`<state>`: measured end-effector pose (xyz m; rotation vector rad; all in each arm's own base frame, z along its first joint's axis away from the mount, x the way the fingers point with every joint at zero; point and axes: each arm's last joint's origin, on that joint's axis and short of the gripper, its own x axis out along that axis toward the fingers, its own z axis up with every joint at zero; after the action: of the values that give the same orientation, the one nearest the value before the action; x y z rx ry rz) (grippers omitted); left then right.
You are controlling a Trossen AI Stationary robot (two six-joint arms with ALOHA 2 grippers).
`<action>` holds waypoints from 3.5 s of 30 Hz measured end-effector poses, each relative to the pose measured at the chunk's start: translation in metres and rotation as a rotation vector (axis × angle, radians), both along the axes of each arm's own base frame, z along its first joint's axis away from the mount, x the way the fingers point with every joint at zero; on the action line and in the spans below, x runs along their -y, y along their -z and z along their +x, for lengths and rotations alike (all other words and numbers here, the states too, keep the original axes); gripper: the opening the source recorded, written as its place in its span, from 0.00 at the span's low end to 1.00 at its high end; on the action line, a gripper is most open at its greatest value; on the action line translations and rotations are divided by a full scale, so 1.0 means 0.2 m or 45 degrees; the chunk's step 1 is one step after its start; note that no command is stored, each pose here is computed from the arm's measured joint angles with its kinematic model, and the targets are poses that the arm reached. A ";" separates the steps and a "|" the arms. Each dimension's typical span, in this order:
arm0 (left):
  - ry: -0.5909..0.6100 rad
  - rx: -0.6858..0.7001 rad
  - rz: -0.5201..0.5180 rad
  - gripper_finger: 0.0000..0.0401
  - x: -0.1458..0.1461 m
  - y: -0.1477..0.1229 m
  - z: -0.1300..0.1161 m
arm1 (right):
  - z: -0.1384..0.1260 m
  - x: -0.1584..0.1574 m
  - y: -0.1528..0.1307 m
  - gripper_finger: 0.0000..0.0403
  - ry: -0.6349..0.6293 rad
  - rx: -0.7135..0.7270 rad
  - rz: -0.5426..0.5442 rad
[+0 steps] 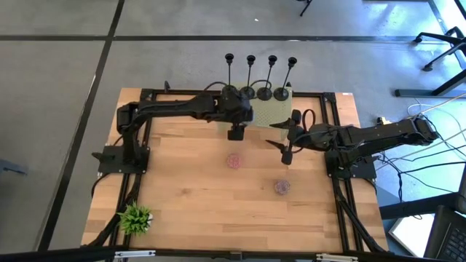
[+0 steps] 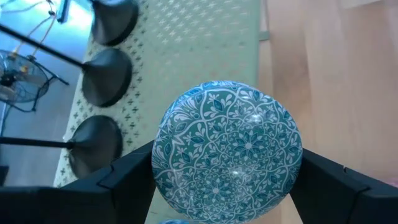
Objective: Pick & Place candle stick holders
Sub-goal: Put the light blue scented candle on the shelf, then put the pink scented candle on the shelf
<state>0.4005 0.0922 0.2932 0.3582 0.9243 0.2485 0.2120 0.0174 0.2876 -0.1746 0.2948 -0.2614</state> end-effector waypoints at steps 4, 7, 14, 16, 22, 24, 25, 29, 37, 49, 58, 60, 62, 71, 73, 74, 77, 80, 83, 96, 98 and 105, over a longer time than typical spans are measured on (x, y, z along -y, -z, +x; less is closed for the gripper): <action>-0.046 -0.024 -0.024 0.76 -0.06 0.04 0.00 | 0.00 0.00 0.02 0.68 0.003 -0.033 0.036; -0.087 -0.019 -0.046 0.76 -0.10 0.05 -0.01 | 0.00 0.00 0.03 0.68 0.004 -0.070 0.031; -0.108 0.001 -0.076 0.76 -0.14 0.04 -0.02 | 0.06 0.00 0.06 0.68 0.018 -0.068 0.030; -0.108 0.007 -0.098 0.76 -0.15 0.04 -0.02 | 0.10 0.01 0.08 0.67 0.034 -0.050 0.030; -0.081 -0.010 -0.106 0.76 -0.16 0.06 -0.01 | 0.18 0.06 0.12 0.59 0.184 -0.019 -0.017; -0.065 -0.012 -0.094 0.76 -0.16 0.06 -0.01 | 0.19 0.09 0.12 0.52 0.206 -0.011 -0.022; -0.061 -0.014 -0.091 0.76 -0.16 0.06 -0.01 | 0.20 0.10 0.12 0.47 0.221 -0.001 -0.020; -0.060 -0.014 -0.088 0.76 -0.16 0.06 -0.01 | 0.23 0.16 0.13 0.29 0.294 0.061 0.023; -0.058 -0.032 -0.097 0.76 -0.16 0.09 0.00 | 0.31 0.30 0.21 0.10 0.426 0.074 0.042; -0.044 -0.028 -0.067 0.76 -0.18 0.12 0.02 | 0.39 0.41 0.31 0.09 0.383 0.096 0.061; -0.049 -0.012 -0.056 0.79 -0.19 0.11 0.02 | 0.40 0.44 0.34 0.09 0.343 0.079 0.080; -0.047 -0.010 -0.053 0.81 -0.19 0.11 0.03 | 0.40 0.44 0.34 0.09 0.349 0.078 0.080; -0.055 -0.019 -0.023 0.83 -0.19 0.11 0.03 | 0.40 0.45 0.34 0.09 0.353 0.075 0.080; -0.074 -0.059 0.085 0.85 -0.15 0.11 0.03 | 0.40 0.45 0.34 0.09 0.355 0.071 0.072; -0.072 -0.065 0.101 0.85 -0.13 0.11 0.04 | 0.40 0.45 0.34 0.09 0.359 0.067 0.061; -0.066 -0.072 0.116 0.85 -0.12 0.11 0.04 | 0.40 0.45 0.34 0.09 0.370 0.067 0.057; -0.054 -0.102 0.168 0.85 -0.09 0.11 0.05 | 0.40 0.45 0.34 0.09 0.400 0.065 0.045; -0.029 -0.128 0.243 0.85 -0.04 0.10 0.06 | 0.40 0.45 0.34 0.09 0.397 0.065 0.046; 0.005 -0.108 0.287 0.85 0.02 0.05 0.06 | 0.40 0.44 0.33 0.09 0.385 0.068 0.047; -0.163 0.086 0.139 0.85 0.23 -0.38 -0.30 | 0.19 0.21 0.07 0.10 0.132 0.054 -0.120; -0.146 0.165 0.056 0.85 0.28 -0.44 -0.38 | 0.14 0.17 0.03 0.10 0.052 0.077 -0.121; -0.126 0.256 -0.068 0.85 0.41 -0.48 -0.63 | 0.01 0.09 -0.09 0.17 -0.065 0.133 -0.101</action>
<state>0.2748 0.0098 0.3889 0.2337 0.7495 0.3433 0.2149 -0.0007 0.3055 -0.2457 0.1764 -0.2313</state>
